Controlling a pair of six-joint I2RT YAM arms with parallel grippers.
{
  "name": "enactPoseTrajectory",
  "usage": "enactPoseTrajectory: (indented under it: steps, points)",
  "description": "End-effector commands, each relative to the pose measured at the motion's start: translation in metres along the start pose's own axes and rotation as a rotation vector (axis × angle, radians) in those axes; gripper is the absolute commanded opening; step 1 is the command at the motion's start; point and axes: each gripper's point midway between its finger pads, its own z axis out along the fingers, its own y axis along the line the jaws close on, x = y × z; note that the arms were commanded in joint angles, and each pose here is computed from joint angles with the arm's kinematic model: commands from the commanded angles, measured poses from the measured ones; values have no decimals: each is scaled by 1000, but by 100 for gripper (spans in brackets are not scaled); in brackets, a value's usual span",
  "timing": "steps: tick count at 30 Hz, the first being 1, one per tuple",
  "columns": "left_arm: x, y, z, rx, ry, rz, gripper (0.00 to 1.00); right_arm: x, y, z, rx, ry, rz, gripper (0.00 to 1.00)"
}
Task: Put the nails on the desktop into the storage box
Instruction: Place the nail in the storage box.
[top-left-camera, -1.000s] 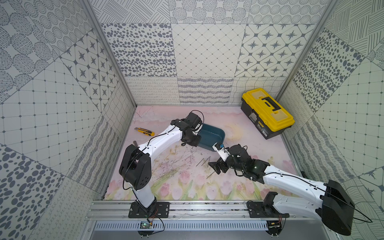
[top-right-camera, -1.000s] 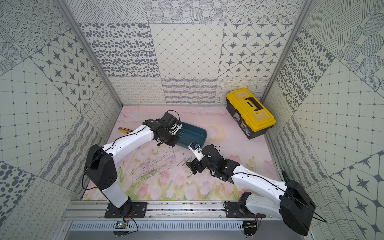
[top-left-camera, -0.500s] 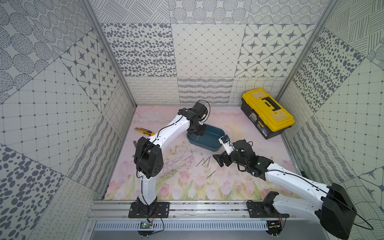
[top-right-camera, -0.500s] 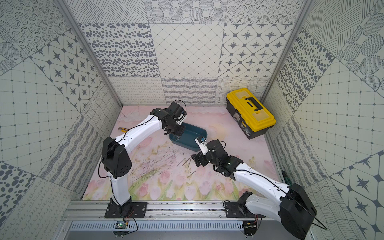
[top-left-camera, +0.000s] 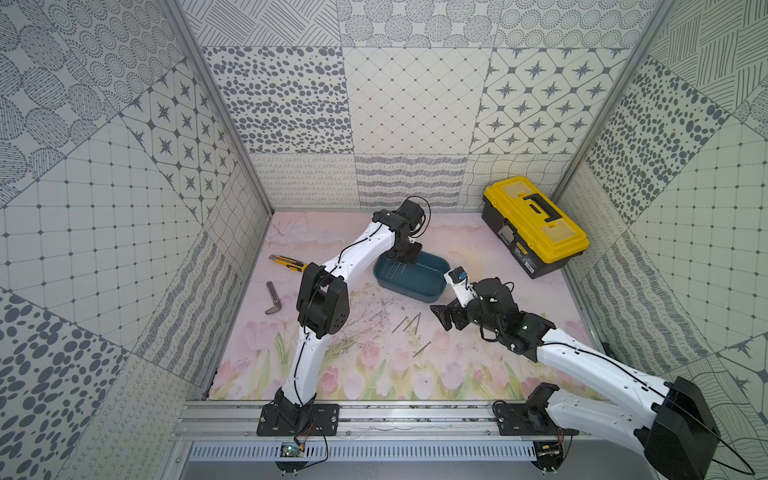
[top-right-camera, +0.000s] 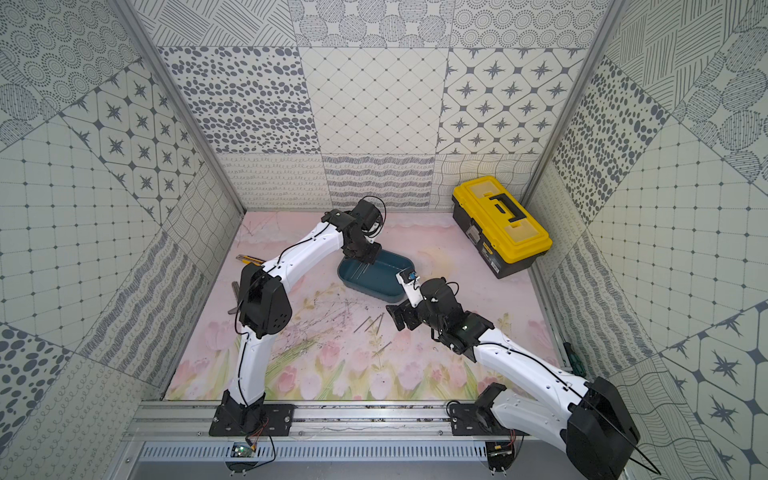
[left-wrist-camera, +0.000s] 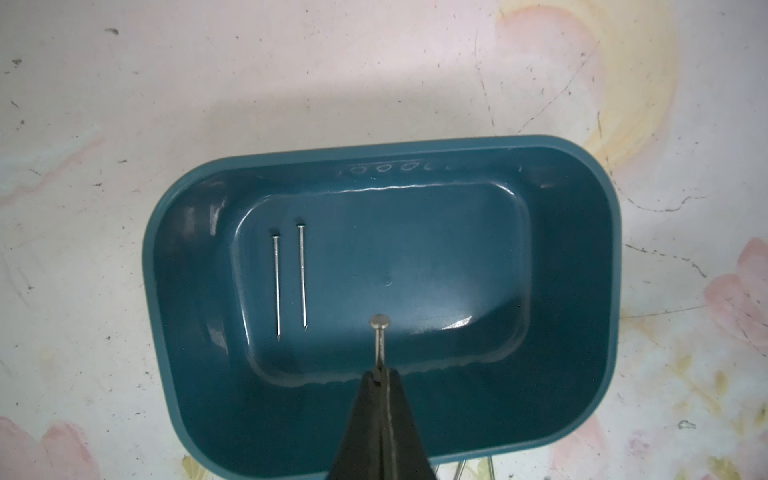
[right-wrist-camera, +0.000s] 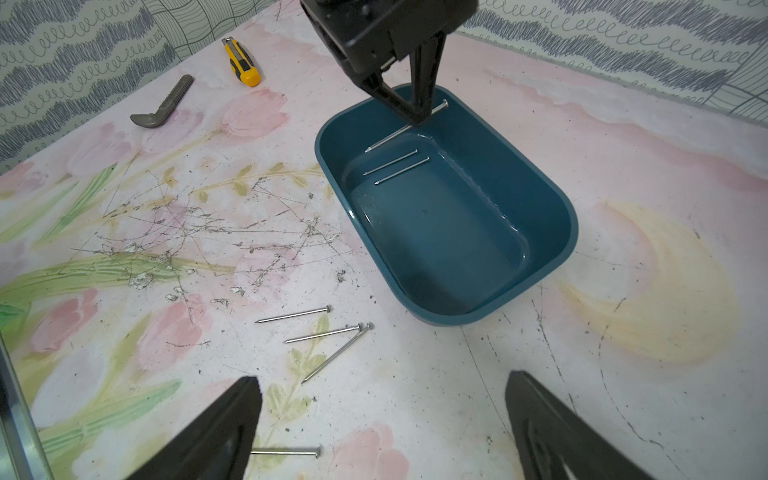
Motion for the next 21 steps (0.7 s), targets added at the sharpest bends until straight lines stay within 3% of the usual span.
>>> enactPoseTrajectory:
  steps: [1, 21]
  points:
    - [8, 3, 11, -27, 47, -8, 0, -12, 1, -5, -11, -40, 8, 97]
    - [12, 20, 54, -52, 63, -61, 0, -8, 1, 1, -16, -16, 3, 97]
